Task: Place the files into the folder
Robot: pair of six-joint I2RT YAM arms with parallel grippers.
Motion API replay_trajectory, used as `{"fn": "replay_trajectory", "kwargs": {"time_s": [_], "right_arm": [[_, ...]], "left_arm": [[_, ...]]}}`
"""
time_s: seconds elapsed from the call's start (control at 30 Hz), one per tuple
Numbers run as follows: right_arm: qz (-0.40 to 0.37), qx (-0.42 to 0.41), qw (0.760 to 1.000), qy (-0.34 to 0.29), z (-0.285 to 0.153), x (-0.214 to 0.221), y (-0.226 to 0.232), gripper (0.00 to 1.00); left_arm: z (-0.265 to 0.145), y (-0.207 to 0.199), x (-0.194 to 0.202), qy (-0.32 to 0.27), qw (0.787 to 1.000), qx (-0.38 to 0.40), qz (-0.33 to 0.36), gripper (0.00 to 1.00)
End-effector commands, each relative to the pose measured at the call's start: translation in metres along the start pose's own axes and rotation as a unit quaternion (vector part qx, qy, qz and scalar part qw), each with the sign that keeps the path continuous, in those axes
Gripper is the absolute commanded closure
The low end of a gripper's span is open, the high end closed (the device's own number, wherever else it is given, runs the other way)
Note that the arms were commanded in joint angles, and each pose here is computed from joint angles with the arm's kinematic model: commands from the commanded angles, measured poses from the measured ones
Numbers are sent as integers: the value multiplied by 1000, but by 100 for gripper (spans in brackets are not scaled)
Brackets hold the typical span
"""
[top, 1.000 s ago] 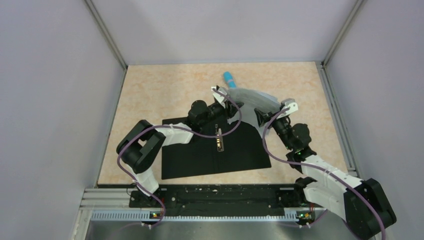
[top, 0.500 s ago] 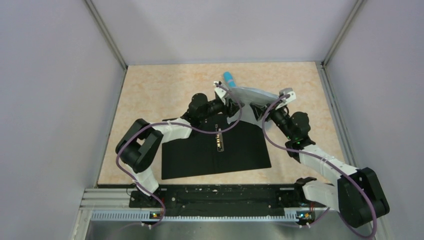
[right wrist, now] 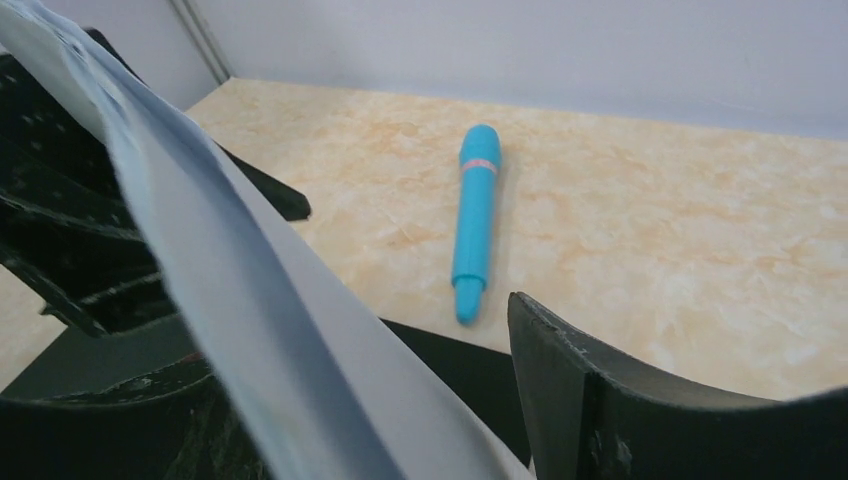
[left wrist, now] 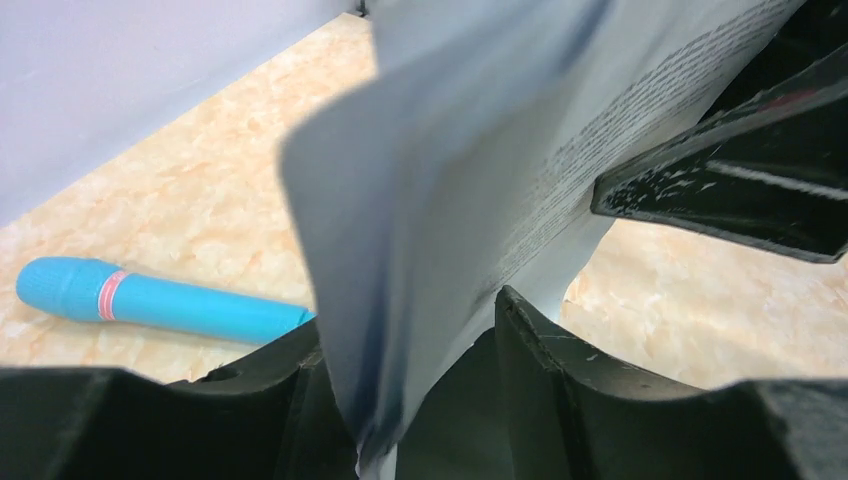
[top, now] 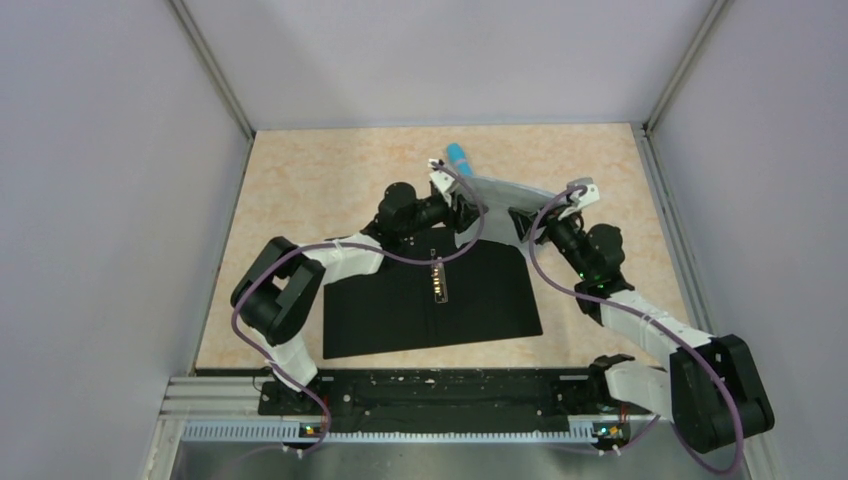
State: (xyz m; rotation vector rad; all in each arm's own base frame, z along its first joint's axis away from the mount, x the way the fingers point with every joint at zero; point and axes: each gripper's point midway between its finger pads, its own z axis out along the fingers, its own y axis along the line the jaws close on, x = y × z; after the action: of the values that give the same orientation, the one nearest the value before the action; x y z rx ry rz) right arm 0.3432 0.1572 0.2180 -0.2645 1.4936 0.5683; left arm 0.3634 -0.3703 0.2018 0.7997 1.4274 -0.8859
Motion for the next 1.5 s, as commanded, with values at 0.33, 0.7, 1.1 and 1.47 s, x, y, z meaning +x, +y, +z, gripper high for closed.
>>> {"fn": "replay_trajectory", "kwargs": {"time_s": [0.33,0.7,1.1,1.47], "right_arm": [[35,-41,998,-33,5,-20,7,32],[37,-61,996,-46,17,-51,16,51],[42,-39,998,-31,0,-23,9,52],[34,-28,999,-25,0,-18,4,46]], "left_arm": [[17,-3,-22,-25,999,26,-8,54],[9,-9,-48,-27,999,31,7,86],[4,-20,-45,-20,999,40,22,87],[5,-15,-33,-23,999,23,13,75]]}}
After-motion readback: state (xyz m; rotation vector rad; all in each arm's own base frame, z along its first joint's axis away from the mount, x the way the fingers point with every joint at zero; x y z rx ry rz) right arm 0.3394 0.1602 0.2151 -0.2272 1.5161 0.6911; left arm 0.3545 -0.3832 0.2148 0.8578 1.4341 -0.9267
